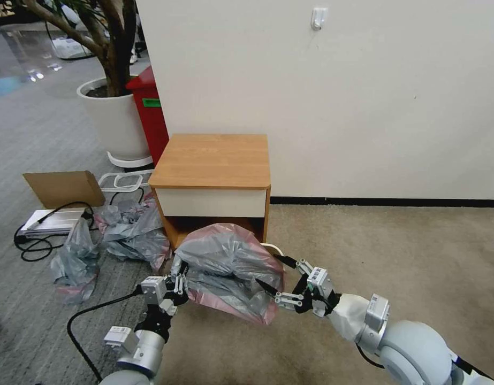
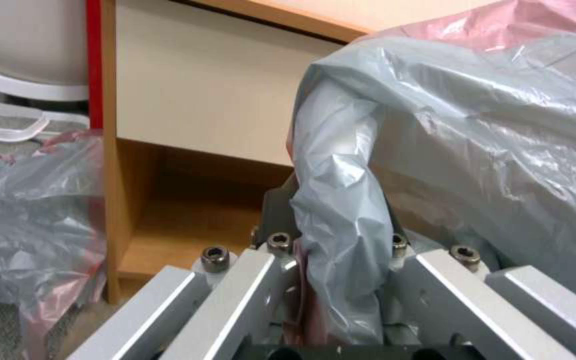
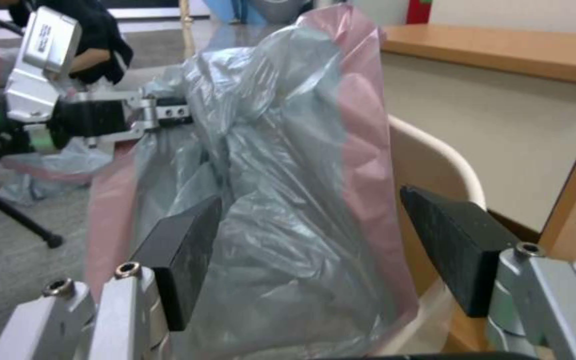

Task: Pick up the garbage bag from the table and place it over the trash can.

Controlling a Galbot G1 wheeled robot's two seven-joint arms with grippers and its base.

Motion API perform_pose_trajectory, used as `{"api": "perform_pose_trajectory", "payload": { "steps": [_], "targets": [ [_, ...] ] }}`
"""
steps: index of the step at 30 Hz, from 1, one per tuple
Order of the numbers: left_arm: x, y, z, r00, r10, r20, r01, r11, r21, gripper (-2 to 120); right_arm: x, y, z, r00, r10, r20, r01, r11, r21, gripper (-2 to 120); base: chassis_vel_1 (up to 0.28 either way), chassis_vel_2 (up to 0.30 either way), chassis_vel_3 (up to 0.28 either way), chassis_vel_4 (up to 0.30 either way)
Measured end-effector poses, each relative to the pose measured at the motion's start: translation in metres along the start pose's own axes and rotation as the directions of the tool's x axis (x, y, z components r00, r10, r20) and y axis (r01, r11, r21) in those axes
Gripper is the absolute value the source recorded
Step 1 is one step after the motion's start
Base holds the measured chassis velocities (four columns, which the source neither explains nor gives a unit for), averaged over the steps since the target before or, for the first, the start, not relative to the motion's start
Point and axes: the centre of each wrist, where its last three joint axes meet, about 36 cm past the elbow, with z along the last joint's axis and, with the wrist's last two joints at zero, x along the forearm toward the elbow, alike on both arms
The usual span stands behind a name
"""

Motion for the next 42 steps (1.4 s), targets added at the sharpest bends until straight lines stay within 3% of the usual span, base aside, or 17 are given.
{"api": "perform_pose_trajectory", "payload": {
  "steps": [20, 26, 29, 38, 42],
  "targets": [
    [0.002, -0.002, 0.002, 0.999, 0.046, 0.021, -0.047, 0.999, 0.007, 7, 0.010, -0.012, -0.005, 0.998, -0.048, -0.038, 0.040, 0.981, -0.190, 71, 0.000, 0.000, 0.000, 0.000],
    [0.002, -0.002, 0.002, 0.999, 0.047, 0.021, -0.047, 0.999, 0.008, 7, 0.011, -0.011, -0.004, 0.998, -0.050, -0.032, 0.043, 0.976, -0.214, 54, 0.000, 0.000, 0.000, 0.000],
    [0.002, -0.002, 0.002, 0.999, 0.046, 0.020, -0.046, 0.999, 0.009, 7, 0.011, -0.009, -0.004, 0.998, -0.057, -0.021, 0.050, 0.969, -0.244, 37, 0.000, 0.000, 0.000, 0.000],
    [0.002, -0.002, 0.005, 0.999, 0.045, 0.014, -0.045, 0.999, 0.014, 7, 0.012, -0.002, 0.001, 0.998, -0.059, 0.002, 0.057, 0.951, -0.303, 8, 0.000, 0.000, 0.000, 0.000],
    [0.002, -0.003, 0.005, 0.999, 0.047, 0.015, -0.047, 0.999, 0.017, 7, 0.010, 0.000, 0.004, 0.999, -0.045, 0.006, 0.045, 0.949, -0.313, 6, 0.000, 0.000, 0.000, 0.000]
  ]
}}
